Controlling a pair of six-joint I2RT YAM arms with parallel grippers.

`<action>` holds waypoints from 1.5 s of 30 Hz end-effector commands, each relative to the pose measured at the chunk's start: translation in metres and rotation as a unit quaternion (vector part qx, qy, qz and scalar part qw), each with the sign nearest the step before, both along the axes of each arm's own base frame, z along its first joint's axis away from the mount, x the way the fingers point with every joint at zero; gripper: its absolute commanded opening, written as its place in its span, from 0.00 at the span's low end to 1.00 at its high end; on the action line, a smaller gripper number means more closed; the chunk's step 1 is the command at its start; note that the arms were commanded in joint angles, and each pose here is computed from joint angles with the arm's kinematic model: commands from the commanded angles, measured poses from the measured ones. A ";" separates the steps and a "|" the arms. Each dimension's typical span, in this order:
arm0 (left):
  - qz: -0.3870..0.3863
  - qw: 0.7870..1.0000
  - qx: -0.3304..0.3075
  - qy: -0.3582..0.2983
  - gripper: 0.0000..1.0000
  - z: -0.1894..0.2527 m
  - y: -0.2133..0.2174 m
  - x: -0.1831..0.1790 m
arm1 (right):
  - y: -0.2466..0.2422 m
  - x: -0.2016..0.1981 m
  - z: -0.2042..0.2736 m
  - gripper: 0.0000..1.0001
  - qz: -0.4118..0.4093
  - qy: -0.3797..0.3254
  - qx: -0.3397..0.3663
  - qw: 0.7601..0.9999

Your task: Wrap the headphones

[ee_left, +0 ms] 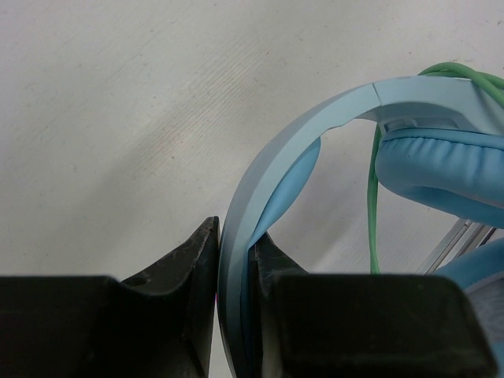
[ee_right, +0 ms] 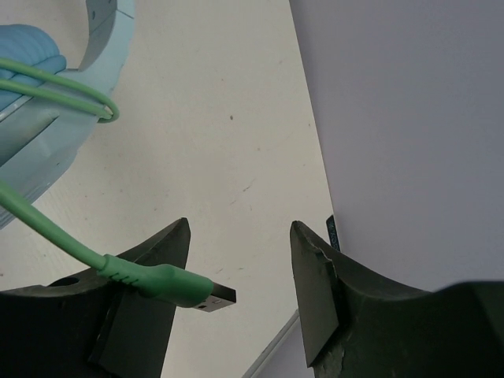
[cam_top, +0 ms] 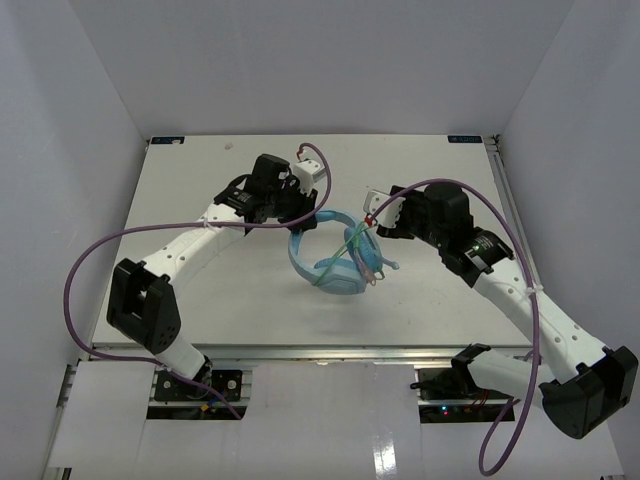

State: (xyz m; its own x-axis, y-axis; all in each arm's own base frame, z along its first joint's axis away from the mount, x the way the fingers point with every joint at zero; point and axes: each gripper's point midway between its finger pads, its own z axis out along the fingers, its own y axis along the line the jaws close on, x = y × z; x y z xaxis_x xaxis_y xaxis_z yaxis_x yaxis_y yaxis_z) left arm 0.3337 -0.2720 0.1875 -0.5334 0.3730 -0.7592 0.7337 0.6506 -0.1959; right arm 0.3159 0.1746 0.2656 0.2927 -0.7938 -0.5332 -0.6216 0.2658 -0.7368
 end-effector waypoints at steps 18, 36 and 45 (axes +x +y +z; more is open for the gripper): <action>-0.117 0.983 -0.137 0.023 0.00 0.069 -0.040 -0.037 | 0.020 0.009 -0.042 0.79 0.026 0.124 0.045 0.991; -0.092 0.983 -0.151 0.045 0.00 0.058 -0.037 0.000 | -0.017 0.003 -0.039 0.90 0.033 0.148 0.095 0.984; -0.050 0.987 -0.146 0.049 0.00 0.043 -0.025 0.036 | -0.023 -0.008 -0.032 0.90 0.038 0.153 0.128 0.979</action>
